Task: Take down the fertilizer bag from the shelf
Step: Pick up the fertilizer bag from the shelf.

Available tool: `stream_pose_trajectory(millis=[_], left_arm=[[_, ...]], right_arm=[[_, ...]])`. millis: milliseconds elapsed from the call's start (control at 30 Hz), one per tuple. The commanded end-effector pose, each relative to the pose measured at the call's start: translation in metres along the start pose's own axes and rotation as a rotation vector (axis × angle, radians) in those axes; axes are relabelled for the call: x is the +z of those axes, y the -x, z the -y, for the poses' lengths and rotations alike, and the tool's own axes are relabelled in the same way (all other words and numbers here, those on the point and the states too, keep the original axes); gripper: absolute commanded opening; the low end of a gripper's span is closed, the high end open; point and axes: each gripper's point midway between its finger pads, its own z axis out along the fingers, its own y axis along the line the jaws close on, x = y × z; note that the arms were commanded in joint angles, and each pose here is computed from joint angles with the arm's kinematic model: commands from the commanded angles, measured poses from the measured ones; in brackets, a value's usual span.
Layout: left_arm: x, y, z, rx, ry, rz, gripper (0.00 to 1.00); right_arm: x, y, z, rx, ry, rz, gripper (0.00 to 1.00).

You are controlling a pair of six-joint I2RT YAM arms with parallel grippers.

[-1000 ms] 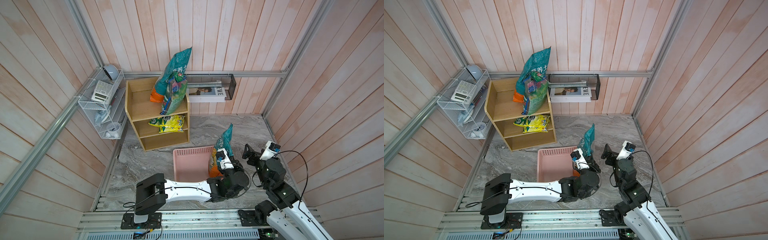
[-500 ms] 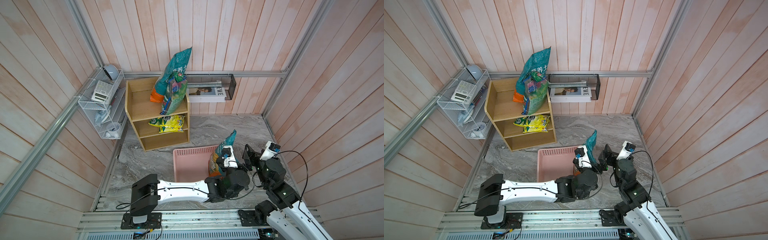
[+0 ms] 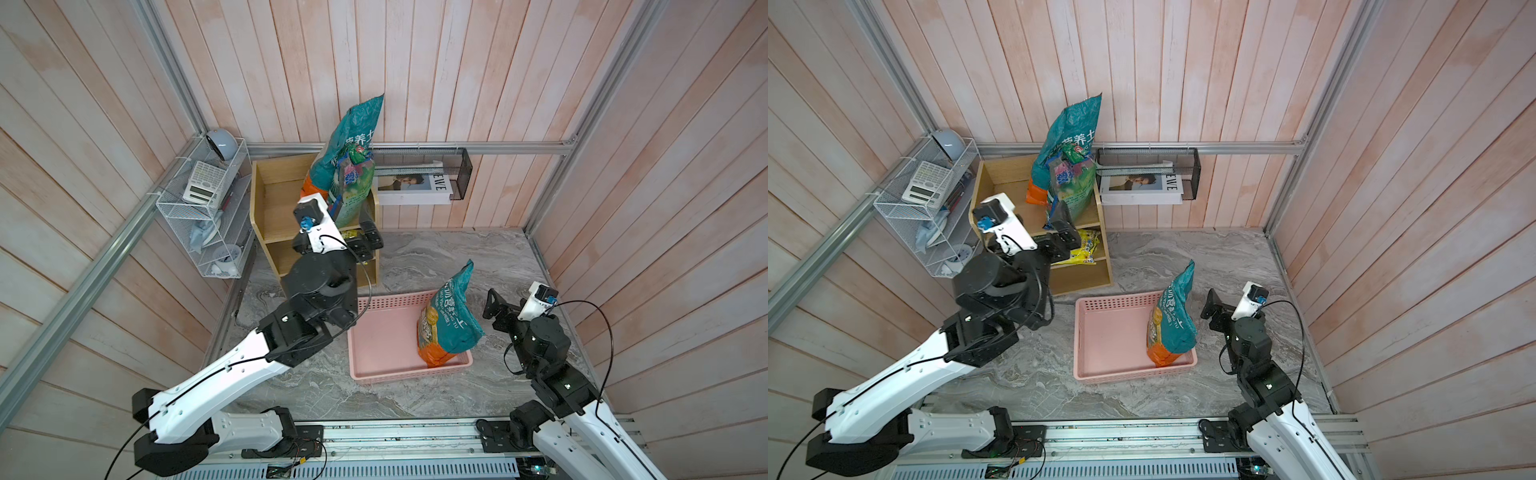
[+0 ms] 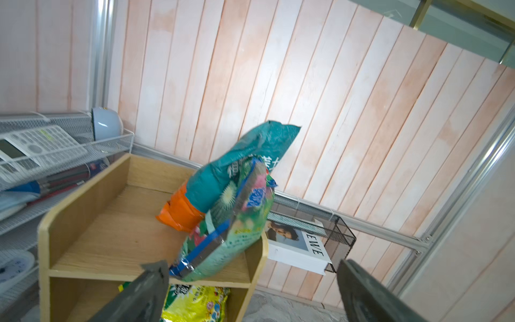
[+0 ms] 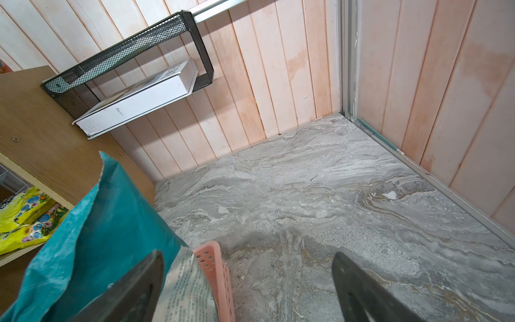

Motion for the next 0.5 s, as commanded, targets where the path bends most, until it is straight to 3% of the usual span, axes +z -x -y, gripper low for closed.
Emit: stream_pose_trajectory(millis=[0, 233, 467], left_arm=[[0.016, 0.02, -0.017, 0.152, 0.01, 0.029, 0.97], [0.058, 0.04, -0.048, 0.289, 0.08, 0.086, 1.0], [0.11, 0.011, -0.071, 0.404, 0.085, 0.031, 1.0]], right_arm=[[0.001, -0.001, -0.005, 0.007, 0.027, 0.002, 0.98], [0.003, -0.004, -0.007, 0.004, 0.04, -0.009, 0.98], [0.002, -0.004, -0.007, 0.005, 0.046, -0.006, 0.98]])
